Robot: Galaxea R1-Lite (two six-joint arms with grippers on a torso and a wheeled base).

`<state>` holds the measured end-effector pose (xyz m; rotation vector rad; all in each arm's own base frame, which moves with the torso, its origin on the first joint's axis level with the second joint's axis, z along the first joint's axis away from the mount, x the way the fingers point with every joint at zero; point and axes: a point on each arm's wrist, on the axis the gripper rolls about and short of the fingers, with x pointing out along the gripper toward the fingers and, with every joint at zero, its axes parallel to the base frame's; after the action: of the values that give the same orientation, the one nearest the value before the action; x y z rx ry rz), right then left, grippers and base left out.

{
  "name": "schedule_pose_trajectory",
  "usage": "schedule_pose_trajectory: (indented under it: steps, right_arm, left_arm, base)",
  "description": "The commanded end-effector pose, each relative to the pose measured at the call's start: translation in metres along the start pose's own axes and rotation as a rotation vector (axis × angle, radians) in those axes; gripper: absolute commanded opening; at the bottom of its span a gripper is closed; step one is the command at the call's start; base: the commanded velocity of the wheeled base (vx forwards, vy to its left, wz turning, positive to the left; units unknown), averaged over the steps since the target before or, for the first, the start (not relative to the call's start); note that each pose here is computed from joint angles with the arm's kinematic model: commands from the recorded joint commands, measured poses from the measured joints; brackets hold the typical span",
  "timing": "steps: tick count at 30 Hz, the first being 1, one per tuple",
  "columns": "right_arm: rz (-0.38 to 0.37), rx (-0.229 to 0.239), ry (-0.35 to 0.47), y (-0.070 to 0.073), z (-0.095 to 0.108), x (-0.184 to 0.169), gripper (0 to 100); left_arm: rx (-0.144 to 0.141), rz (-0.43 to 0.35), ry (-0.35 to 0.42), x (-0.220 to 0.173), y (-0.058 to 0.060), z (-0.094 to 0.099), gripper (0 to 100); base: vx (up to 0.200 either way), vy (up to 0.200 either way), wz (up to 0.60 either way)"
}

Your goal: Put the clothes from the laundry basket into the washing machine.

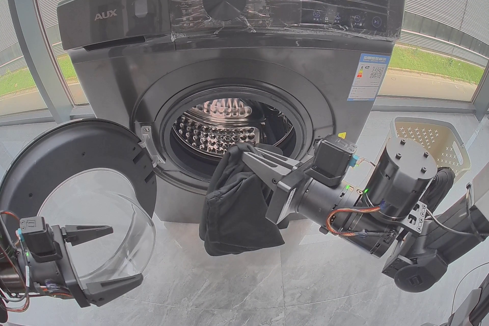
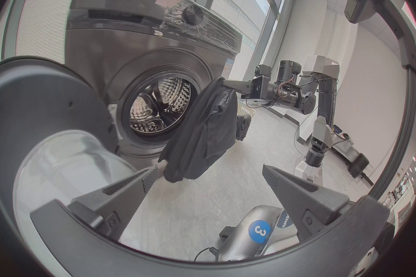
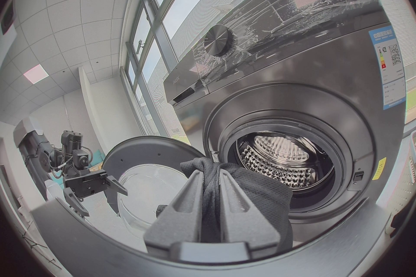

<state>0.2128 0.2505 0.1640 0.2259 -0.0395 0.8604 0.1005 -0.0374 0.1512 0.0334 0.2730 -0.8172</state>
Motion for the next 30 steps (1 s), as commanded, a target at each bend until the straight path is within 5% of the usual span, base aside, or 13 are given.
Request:
schedule_pose_trajectory:
  steps: [1, 10, 18, 30]
  right_arm:
    - [0.006, 0.003, 0.004, 0.001, -0.005, 0.007, 0]
    - [-0.001, 0.003, -0.008, 0.001, -0.004, 0.013, 0]
    - [-0.007, 0.001, -0.019, 0.000, -0.004, 0.017, 0]
    - [-0.006, -0.001, -0.028, 0.001, -0.003, 0.017, 0]
  left_arm:
    - [-0.030, -0.090, 0.094, 0.036, 0.008, -0.006, 100]
    - [-0.028, -0.205, 0.146, 0.065, 0.001, -0.010, 100]
    - [-0.111, -0.253, 0.224, 0.095, 0.002, -0.013, 100]
    - [-0.131, -0.264, 0.222, 0.129, 0.009, -0.028, 100]
  base:
    - [0.000, 0.000, 0.00]
    - [0.000, 0.000, 0.00]
    - [0.000, 0.000, 0.00]
    - [0.000, 0.000, 0.00]
